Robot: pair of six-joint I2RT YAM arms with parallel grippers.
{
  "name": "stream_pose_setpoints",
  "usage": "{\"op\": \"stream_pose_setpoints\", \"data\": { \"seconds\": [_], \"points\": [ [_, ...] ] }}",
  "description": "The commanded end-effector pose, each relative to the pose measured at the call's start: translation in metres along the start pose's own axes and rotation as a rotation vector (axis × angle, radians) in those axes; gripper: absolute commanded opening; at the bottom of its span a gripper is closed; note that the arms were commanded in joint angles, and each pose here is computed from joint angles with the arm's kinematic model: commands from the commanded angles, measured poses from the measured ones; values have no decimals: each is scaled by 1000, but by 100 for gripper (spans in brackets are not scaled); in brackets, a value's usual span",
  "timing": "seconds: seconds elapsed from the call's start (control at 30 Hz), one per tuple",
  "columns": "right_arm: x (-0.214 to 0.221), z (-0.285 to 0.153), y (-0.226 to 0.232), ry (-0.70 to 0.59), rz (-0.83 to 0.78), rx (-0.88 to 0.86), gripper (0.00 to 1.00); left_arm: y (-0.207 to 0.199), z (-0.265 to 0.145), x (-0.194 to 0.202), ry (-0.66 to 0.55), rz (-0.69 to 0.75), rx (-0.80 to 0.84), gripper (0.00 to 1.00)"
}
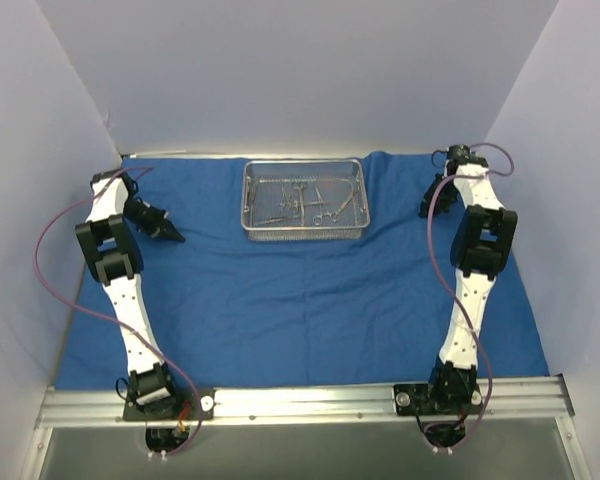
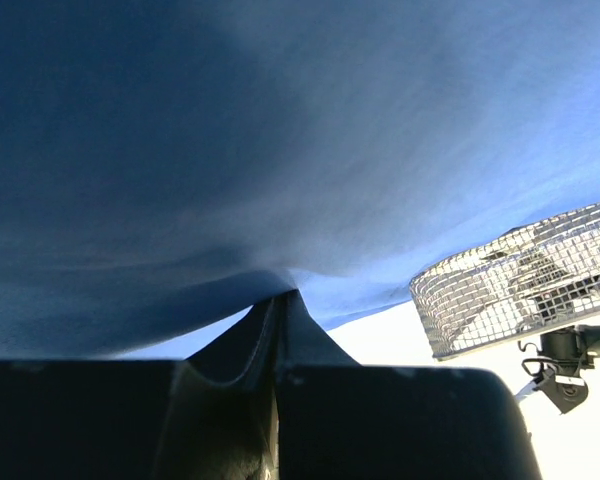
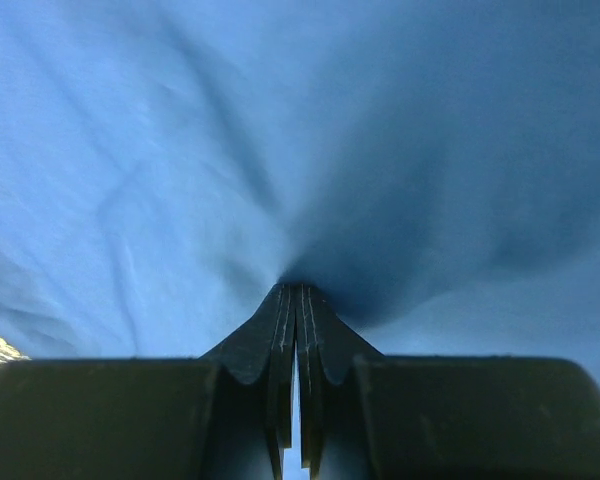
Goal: Open and lay out the surgical kit
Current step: Smooth out the surgical kit at the center of the board.
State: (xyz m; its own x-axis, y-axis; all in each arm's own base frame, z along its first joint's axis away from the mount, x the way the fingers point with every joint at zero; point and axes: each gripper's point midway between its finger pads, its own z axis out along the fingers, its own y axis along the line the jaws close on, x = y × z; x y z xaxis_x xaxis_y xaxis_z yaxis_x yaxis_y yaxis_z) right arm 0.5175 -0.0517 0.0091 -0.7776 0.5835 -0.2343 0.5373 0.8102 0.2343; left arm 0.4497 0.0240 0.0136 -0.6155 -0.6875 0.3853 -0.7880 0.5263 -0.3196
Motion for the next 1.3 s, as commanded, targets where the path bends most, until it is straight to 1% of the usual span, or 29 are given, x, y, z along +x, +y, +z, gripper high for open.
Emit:
{"op": "stream_pose_setpoints", "data": {
  "seconds": [0.0,0.13,0.17,0.2,0.23,0.27,0.3,0.33,0.4,0.43,0.5,0.53,0.57,0.6,0.63,0.67,0.7,0.73,0.77,0.8,0.83,0.87,0.9,0.97,1.03,1.07,1.1,1.2,1.27],
  "points": [
    [47,31,-99,163,23,292,0,30,19,-45,-160,36,-77,2],
    [46,27,-110,184,23,323,0,28,14,-36,-163,45,-67,2],
    [46,25,-112,189,30,326,0,25,7,-34,-176,52,-58,2],
    [47,27,-112,181,20,320,0,27,7,-31,-175,53,-59,2],
    [42,25,-104,165,4,275,0,26,4,-30,-183,59,-54,3],
    [36,24,-102,148,-17,265,0,18,-5,-31,-220,82,-31,5],
    [29,21,-101,131,-35,264,1,17,-7,-30,-228,92,-24,9],
    [13,15,-93,101,-49,237,1,10,-18,-29,-258,111,-7,11],
    [-3,5,-82,63,-36,193,2,3,-30,-30,-298,139,-8,16],
    [-15,-12,-71,14,-38,165,5,-6,-45,-28,-334,167,4,22],
    [-19,-31,-62,-33,-40,160,12,-16,-60,-24,-385,219,-12,25],
    [-26,-62,-53,-96,-35,135,21,-19,-67,-21,-405,236,-14,29],
    [0,-60,-58,-44,-22,139,25,-27,-81,-14,-444,266,-1,30],
    [3,-67,-57,-71,-21,126,31,-31,-86,-9,-461,295,0,31],
    [6,-96,-55,-118,-21,113,40,-39,-98,2,-498,332,5,33],
    [35,-89,-71,-61,-9,152,41,-36,-92,8,-491,346,-11,34],
    [38,-107,-71,-103,-9,133,42,-36,-93,15,-498,368,-22,34],
    [49,-107,-78,-90,-3,133,37,-43,-98,30,-517,405,-21,34],
    [79,-96,-92,-25,4,155,30,-35,-84,36,-495,413,-39,35],
    [82,-102,-94,-52,7,152,23,-34,-81,43,-495,426,-41,35],
    [92,-97,-98,-41,11,156,9,-35,-85,53,-506,441,-33,36],
    [102,-92,-101,-26,18,155,5,-38,-79,59,-508,460,-28,35],
    [114,-83,-109,0,18,167,0,-28,-72,67,-491,461,-43,35],
    [124,-74,-115,19,12,184,0,-20,-60,74,-470,469,-65,35],
    [130,-66,-126,45,9,221,0,-13,-56,77,-440,459,-79,31],
    [136,-58,-133,66,14,241,0,-11,-55,78,-432,460,-89,27],
    [139,-55,-138,73,18,253,0,-10,-55,78,-428,460,-96,25],
    [150,-49,-160,112,57,307,0,-11,-64,77,-442,460,-92,23],
    [154,-53,-186,124,98,388,0,-12,-69,75,-455,456,-78,23]
  ]
}}
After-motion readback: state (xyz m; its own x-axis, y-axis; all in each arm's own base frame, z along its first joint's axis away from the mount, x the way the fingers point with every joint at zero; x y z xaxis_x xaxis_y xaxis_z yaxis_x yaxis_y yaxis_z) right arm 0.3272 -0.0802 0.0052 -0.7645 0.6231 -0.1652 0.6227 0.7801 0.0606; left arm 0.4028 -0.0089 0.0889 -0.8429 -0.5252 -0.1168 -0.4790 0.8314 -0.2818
